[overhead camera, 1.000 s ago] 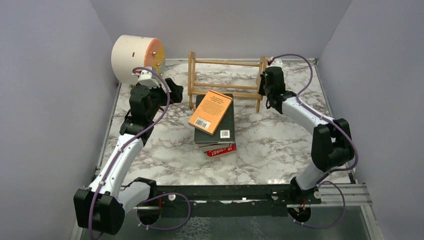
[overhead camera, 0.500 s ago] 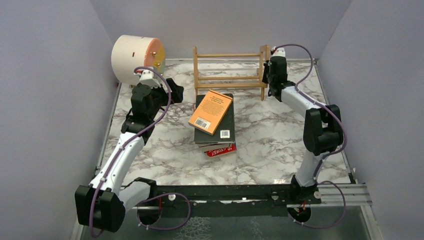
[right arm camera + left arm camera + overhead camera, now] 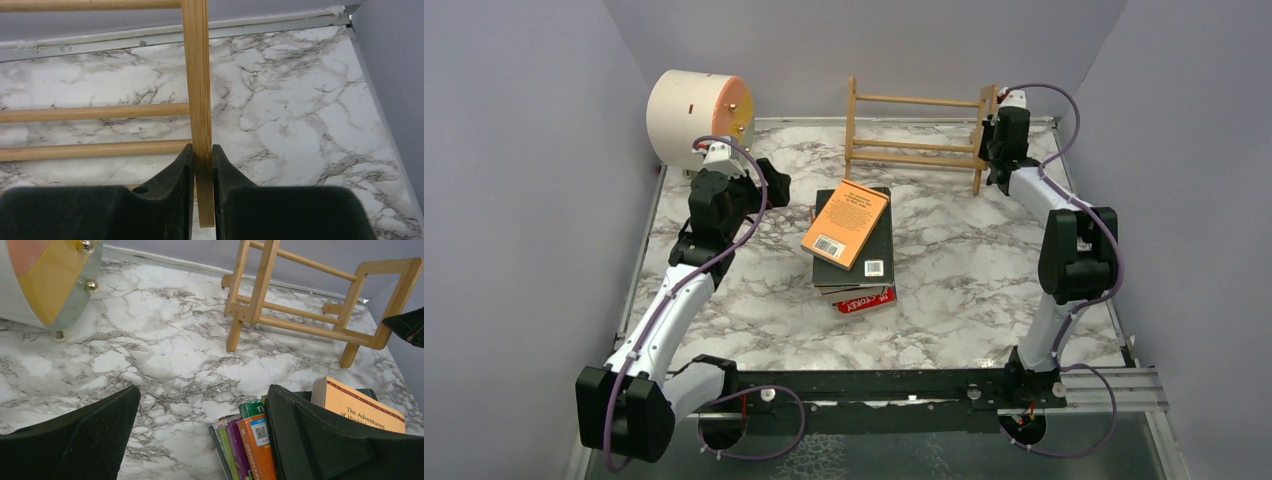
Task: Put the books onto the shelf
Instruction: Move the shelf to the center of the board.
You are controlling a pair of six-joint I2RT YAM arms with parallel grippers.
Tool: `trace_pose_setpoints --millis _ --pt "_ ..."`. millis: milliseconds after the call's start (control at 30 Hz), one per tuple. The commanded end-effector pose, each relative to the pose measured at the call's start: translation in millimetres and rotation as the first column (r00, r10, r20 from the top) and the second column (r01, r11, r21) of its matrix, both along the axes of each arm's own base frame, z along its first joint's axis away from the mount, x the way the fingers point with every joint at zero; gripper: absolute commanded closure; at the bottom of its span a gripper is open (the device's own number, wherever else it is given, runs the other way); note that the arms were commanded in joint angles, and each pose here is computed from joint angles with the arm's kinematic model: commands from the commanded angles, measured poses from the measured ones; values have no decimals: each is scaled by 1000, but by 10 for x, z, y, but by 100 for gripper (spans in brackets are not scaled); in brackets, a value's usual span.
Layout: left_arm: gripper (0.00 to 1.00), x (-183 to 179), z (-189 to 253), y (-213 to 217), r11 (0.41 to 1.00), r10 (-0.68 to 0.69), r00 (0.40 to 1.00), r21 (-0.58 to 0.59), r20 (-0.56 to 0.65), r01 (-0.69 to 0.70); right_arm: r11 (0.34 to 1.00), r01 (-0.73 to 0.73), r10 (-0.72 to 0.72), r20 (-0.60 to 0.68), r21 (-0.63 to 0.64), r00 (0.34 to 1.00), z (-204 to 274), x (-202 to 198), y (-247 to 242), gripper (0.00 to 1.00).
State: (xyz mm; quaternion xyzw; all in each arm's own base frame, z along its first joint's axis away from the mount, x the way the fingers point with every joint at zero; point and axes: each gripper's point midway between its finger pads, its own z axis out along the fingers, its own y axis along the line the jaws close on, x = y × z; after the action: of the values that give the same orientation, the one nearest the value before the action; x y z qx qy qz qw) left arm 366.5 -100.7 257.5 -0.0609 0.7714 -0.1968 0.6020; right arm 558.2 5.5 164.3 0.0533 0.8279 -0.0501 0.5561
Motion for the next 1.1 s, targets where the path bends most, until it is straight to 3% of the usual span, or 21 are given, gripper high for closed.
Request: trace_pose_setpoints --millis 0,200,667,1067 --pt "5 81 8 -7 1000 16 1000 -17 15 -16 994 26 -22 40 -109 999 52 -19 -267 99" --pt "6 177 8 -83 1000 -16 1000 -14 0 16 979 9 30 189 -206 982 277 -153 -443 99" --pt "9 251 299 -149 1000 -3 998 -8 60 3 976 -108 159 277 -191 948 333 -295 -831 99" --pt "10 270 334 -329 1000 7 998 28 68 -9 976 -64 127 306 -207 944 300 -270 -1109 99"
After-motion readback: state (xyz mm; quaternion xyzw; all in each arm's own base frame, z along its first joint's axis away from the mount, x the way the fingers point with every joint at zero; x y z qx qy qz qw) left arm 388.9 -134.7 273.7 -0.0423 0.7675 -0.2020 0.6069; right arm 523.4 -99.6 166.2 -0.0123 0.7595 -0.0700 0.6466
